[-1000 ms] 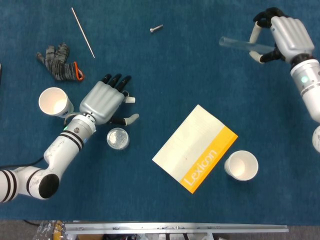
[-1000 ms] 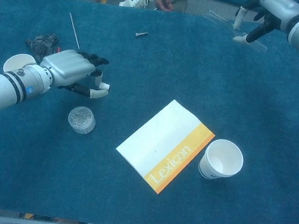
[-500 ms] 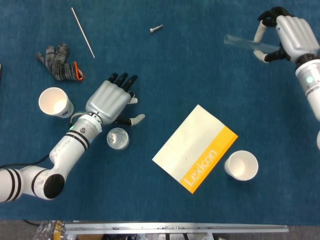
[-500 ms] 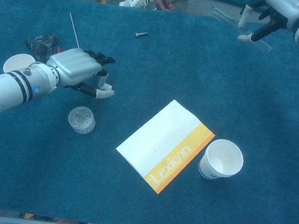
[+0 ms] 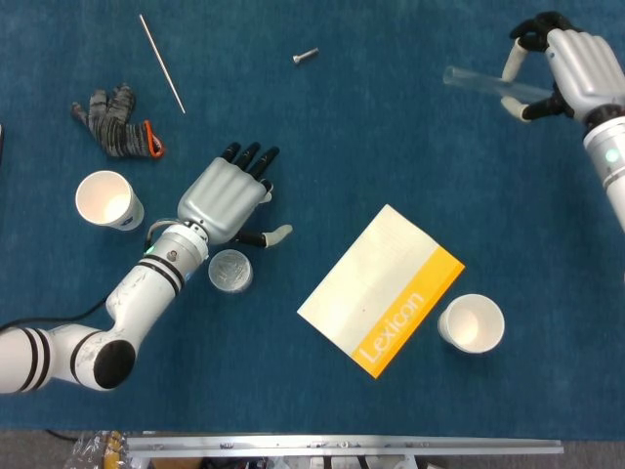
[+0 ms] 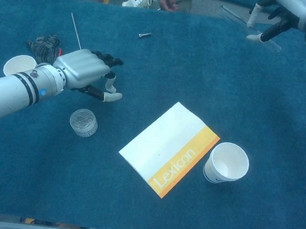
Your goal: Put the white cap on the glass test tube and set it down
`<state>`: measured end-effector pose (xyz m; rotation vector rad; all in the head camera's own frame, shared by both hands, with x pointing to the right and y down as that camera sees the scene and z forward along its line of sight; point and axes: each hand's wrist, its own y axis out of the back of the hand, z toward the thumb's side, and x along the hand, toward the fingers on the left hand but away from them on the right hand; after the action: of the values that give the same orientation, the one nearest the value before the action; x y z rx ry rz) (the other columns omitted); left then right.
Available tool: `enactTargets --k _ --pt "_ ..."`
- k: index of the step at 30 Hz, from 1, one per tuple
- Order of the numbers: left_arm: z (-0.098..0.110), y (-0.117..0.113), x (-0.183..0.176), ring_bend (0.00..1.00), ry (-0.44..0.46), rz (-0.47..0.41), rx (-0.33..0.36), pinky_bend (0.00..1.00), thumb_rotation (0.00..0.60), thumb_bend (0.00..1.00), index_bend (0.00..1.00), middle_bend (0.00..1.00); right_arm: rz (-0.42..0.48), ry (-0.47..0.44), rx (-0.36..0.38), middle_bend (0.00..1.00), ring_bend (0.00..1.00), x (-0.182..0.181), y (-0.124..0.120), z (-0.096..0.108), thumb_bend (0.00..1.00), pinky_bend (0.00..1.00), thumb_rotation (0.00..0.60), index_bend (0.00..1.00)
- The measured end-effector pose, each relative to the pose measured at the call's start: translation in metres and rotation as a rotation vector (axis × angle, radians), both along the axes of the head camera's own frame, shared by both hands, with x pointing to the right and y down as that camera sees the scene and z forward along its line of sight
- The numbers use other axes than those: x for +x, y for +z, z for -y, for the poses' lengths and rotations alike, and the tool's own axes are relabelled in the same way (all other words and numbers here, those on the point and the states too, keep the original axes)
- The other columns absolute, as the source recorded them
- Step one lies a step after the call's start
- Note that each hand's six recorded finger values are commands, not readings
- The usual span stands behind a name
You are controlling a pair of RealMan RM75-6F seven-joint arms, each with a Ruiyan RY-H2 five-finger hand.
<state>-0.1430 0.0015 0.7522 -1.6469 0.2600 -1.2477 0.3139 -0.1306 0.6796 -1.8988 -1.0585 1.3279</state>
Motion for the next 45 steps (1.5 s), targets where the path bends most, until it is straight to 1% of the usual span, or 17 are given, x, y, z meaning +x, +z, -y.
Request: enactTargets --k 12,22,23,25,27,28,29,32,36,39,45 --pt "0.001 -0.005 0.004 0.0 0.008 0.009 0.018 0.0 0.0 0.22 0.29 0.0 0.002 -0.001 0.002 0.28 0.12 0.001 0.0 0.0 0.25 0.23 0.6 0.65" --pt "0.003 -0.018 -0.003 0.0 -0.001 0.009 0.055 0.0 0.0 0.22 0.27 0.0 0.009 -0.01 -0.003 0.28 0.12 -0.004 0.001 -0.002 0.25 0.23 0.6 0.65" --pt "0.003 -0.019 -0.004 0.0 -0.005 0.005 0.058 0.0 0.018 0.22 0.27 0.0 0.01 -0.012 -0.003 0.28 0.12 -0.005 0.001 -0.002 0.25 0.23 0.6 0.65" --pt "0.003 -0.02 -0.005 0.0 -0.011 0.001 0.069 0.0 0.106 0.22 0.27 0.0 0.009 -0.013 -0.001 0.28 0.12 -0.005 0.001 -0.002 0.25 0.23 0.6 0.65" --pt "0.003 -0.02 -0.006 0.0 -0.018 -0.007 0.071 0.0 0.277 0.22 0.29 0.0 0.008 -0.013 0.0 0.28 0.12 -0.005 0.0 -0.003 0.25 0.23 0.6 0.65" --pt "0.003 -0.019 -0.006 0.0 -0.024 -0.014 0.071 0.0 0.322 0.22 0.3 0.0 0.008 -0.013 0.001 0.28 0.12 -0.005 0.0 -0.003 0.25 0.23 0.6 0.65" --pt "0.003 -0.019 -0.005 0.0 -0.035 -0.027 0.068 0.0 0.352 0.22 0.32 0.0 0.007 -0.013 0.002 0.28 0.12 -0.005 -0.001 -0.003 0.25 0.23 0.6 0.65" --pt "0.004 -0.018 -0.003 0.0 -0.066 -0.069 0.063 0.0 0.396 0.22 0.36 0.0 0.003 -0.013 0.004 0.28 0.12 -0.004 -0.002 -0.003 0.25 0.23 0.6 0.65" --pt "0.007 -0.014 0.002 0.0 -0.097 -0.108 0.059 0.0 0.428 0.22 0.37 0.0 0.001 -0.013 0.002 0.28 0.12 -0.004 -0.001 -0.004 0.25 0.23 0.6 0.66" --pt "0.01 -0.011 0.006 0.0 -0.117 -0.129 0.049 0.0 0.489 0.22 0.37 0.0 -0.001 -0.013 -0.001 0.28 0.12 -0.003 0.0 -0.004 0.25 0.23 0.6 0.65" --pt "0.013 -0.005 0.009 0.0 -0.142 -0.144 0.036 0.0 0.51 0.22 0.38 0.0 -0.002 -0.013 -0.001 0.28 0.12 -0.003 0.001 -0.004 0.25 0.23 0.6 0.66"
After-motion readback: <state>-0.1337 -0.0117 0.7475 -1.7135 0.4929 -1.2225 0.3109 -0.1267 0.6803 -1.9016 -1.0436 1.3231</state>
